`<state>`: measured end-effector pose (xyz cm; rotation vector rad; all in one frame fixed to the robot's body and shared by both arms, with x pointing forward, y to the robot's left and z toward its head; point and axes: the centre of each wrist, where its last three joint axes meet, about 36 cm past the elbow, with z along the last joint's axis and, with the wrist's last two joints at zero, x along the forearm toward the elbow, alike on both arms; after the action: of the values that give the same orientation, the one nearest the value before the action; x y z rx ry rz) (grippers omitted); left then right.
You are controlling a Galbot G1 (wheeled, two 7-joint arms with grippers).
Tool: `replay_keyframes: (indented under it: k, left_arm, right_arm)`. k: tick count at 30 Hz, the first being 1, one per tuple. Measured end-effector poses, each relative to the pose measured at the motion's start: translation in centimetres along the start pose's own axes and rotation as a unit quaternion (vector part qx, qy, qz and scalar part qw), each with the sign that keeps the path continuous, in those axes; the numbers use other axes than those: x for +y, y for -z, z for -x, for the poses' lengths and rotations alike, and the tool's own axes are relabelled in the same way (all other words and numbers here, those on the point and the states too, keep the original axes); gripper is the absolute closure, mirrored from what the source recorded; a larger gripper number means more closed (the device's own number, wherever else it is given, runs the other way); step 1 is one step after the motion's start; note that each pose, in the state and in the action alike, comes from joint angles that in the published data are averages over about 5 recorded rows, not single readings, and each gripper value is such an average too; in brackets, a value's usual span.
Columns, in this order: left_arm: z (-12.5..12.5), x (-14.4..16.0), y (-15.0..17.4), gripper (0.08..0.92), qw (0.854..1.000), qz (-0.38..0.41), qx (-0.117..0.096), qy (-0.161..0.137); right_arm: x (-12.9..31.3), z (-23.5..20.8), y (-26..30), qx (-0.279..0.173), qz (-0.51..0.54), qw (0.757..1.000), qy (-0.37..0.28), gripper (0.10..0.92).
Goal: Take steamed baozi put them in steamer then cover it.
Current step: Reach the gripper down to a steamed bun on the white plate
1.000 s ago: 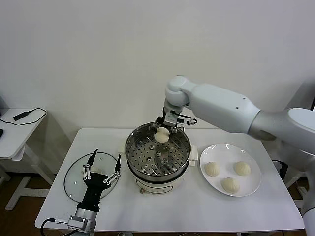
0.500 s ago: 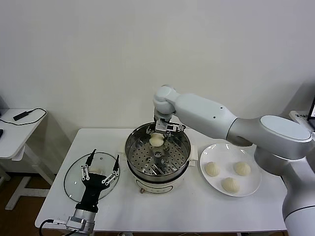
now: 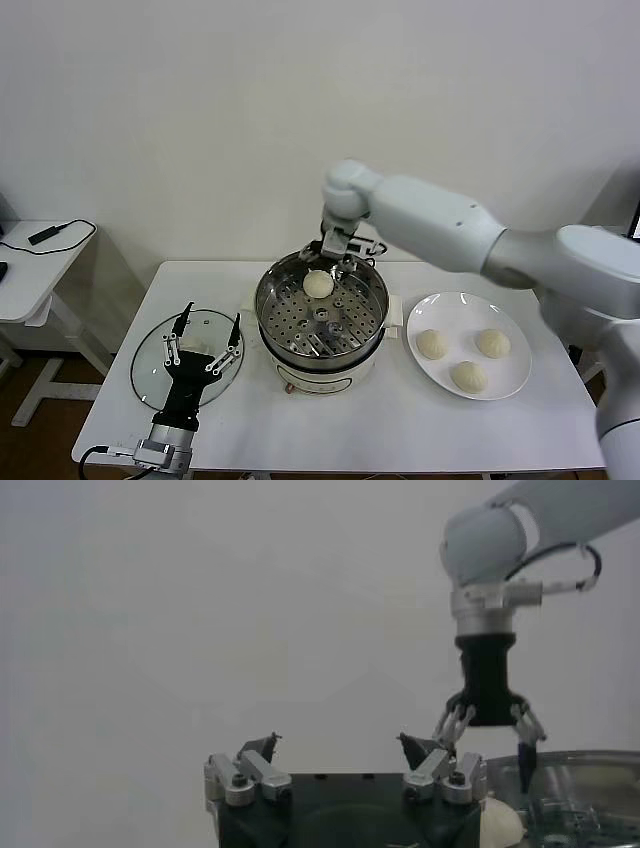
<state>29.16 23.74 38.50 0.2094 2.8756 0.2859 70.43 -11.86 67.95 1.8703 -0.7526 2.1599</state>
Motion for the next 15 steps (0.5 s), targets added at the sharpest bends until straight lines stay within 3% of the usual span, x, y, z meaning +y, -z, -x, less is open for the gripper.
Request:
replay_keyframes:
  k: [7, 15]
  left_arm:
    - [0.1, -0.1, 0.0, 0.177, 1.0, 0.002, -0.001, -0.005]
    - [0.1, -0.2, 0.0, 0.177, 1.0, 0.004, -0.001, -0.005]
  right_arm:
    - [8.1, -2.3, -5.3, -0.012, 0.193, 0.981, 0.01, 0.2]
    - [17.3, 0.6, -7.9, -0.033, 0.339, 0.94, 0.03, 0.2]
